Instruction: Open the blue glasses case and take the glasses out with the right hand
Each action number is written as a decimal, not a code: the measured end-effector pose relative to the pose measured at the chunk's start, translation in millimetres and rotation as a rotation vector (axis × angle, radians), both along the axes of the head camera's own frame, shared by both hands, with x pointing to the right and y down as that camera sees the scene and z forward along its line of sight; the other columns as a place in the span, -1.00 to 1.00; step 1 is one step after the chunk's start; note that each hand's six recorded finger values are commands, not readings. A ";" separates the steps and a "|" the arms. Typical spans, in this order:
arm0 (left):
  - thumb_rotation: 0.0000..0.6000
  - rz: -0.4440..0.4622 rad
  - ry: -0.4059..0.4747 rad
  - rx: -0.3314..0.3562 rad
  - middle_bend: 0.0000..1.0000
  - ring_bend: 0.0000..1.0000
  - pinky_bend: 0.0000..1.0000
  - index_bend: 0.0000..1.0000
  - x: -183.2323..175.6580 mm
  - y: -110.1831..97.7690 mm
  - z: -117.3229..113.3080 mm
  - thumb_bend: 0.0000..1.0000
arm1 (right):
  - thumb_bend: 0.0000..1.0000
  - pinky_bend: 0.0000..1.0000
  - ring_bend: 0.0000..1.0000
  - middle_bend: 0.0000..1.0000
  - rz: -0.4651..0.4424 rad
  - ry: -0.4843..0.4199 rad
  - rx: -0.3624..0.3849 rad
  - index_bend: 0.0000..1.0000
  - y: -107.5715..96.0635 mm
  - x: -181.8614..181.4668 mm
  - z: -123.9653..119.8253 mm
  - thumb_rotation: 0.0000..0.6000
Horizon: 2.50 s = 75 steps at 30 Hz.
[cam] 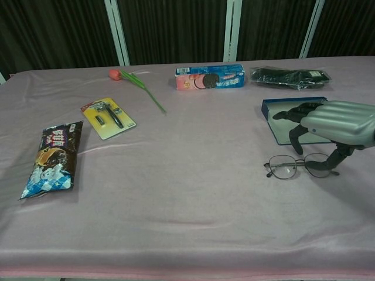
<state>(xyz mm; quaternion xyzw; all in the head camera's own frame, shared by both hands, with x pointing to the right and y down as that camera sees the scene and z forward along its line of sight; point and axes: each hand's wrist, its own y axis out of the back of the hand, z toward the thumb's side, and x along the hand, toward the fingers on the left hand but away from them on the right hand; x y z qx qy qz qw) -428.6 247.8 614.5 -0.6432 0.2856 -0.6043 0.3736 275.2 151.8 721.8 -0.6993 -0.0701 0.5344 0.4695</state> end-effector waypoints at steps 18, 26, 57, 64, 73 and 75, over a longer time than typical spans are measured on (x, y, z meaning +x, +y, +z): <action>1.00 -0.007 -0.003 0.003 -1.00 -1.00 -1.00 -1.00 -1.8 -1.2 0.2 -0.18 | 0.11 -1.00 -1.00 -0.98 -0.007 0.013 -0.024 0.43 4.6 -2.2 10.0 1.00; 1.00 -0.011 -0.005 0.003 -1.00 -1.00 -1.00 -1.00 -2.6 -1.8 0.5 -0.18 | 0.13 -1.00 -1.00 -0.98 0.003 -0.008 -0.022 0.51 4.0 -6.5 9.5 1.00; 1.00 -0.019 0.012 0.004 -1.00 -1.00 -1.00 -1.00 -4.9 -4.6 -0.6 -0.18 | 0.13 -1.00 -1.00 -0.98 0.055 -0.143 -0.024 -0.32 -44.4 -232.9 29.0 1.00; 1.00 -0.016 0.015 0.009 -1.00 -1.00 -1.00 -1.00 -6.1 -3.8 -2.7 -0.17 | 0.09 -1.00 -1.00 -1.00 0.066 -0.110 -0.008 -0.54 -43.1 -239.1 24.1 1.00; 1.00 -0.015 0.019 0.021 -1.00 -1.00 -1.00 -1.00 -6.2 -2.3 -7.9 -0.17 | -0.03 -1.00 -1.00 -1.00 0.058 -0.158 0.066 -0.63 -42.7 -194.5 -25.2 1.00; 1.00 -0.017 0.020 0.027 -1.00 -1.00 -1.00 -1.00 -6.2 -2.4 -9.3 -0.17 | -0.09 -1.00 -1.00 -1.00 0.071 -0.155 0.094 -0.70 -40.7 -164.1 -42.7 1.00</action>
